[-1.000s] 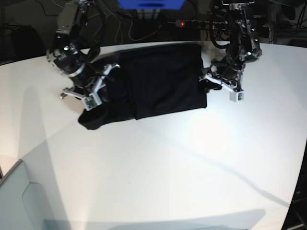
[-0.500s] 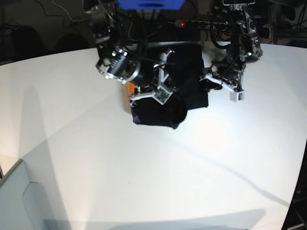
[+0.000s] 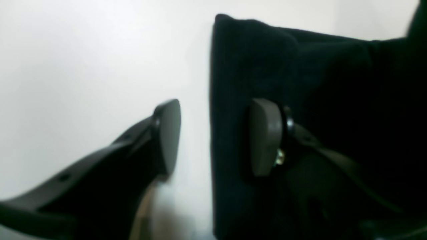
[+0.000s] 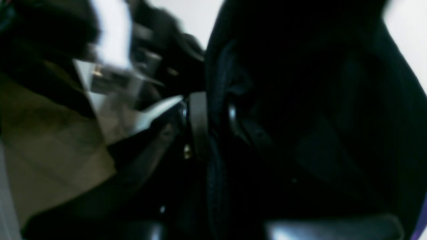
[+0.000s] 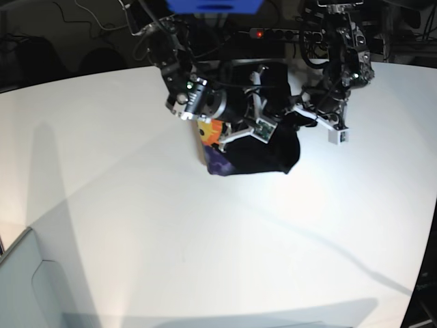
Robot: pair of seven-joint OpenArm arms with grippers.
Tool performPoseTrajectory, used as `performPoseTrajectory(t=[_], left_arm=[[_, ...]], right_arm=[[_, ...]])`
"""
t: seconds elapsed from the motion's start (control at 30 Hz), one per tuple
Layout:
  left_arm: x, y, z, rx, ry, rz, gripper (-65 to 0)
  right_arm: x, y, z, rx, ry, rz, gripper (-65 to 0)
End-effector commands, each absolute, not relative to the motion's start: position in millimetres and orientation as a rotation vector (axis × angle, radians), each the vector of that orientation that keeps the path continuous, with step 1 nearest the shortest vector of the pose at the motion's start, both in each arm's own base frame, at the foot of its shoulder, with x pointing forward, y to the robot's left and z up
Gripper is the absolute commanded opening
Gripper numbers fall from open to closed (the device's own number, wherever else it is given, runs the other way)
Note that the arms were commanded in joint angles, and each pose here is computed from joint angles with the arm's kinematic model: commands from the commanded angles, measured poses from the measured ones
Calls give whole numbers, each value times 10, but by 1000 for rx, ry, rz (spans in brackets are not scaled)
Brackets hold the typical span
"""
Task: Fold the T-shirt properly
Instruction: 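Grasp the strip end with the right gripper and fold it over the left half, then press the folded bundle flat with the right gripper while the left gripper withdraws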
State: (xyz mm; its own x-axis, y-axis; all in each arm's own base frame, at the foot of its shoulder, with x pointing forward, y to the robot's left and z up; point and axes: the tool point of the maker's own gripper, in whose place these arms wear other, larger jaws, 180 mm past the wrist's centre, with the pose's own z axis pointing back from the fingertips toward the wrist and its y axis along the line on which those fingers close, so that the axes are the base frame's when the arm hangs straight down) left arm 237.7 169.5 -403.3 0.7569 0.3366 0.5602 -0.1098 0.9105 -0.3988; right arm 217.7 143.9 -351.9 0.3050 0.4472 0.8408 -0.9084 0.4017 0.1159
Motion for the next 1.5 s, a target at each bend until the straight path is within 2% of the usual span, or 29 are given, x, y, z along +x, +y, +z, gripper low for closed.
performPoseTrajectory(t=[0.0, 0.33, 0.57, 0.67, 0.8, 0.87, 0.9, 1.03, 1.27, 1.37, 1.47], left_arm=[[2427, 1726, -3942, -354, -704, 243, -332], [2407, 1693, -3610, -342, -780, 182, -330], [2260, 2160, -3491, -240, -821, 269, -330], [2170, 2370, -3490, -192, -820, 306, -330], [2074, 2623, -3451, -134, -829, 353, -329], [2036, 2769, -3411, -101, -842, 382, -329], [2009, 2847, -3391, -83, -848, 399, -329], [1856, 3232, -3275, 9, -874, 472, -329], [1653, 3729, -3032, 136, -930, 568, -329], [1657, 3752, -3010, 143, -933, 563, -329], [1692, 3699, -3026, 129, -932, 552, -329]], right_arm=[[2217, 1507, -3387, 703, -869, 1006, -649], [2172, 1583, -3358, 724, -874, 1027, -649], [2229, 1582, -3333, 713, -882, 1039, -640], [2227, 1582, -3335, 712, -881, 1041, -531], [2222, 1585, -3267, 719, -904, 1040, -301], [2225, 1570, -3133, 714, -945, 1039, -229], [2211, 1554, -3070, 714, -964, 1031, -215], [2171, 1479, -2853, 707, -1034, 1013, -211], [2253, 1017, -2987, 613, -1021, 908, -216], [2219, 962, -3083, 607, -992, 895, -285], [2124, 987, -3223, 628, -943, 883, -414]])
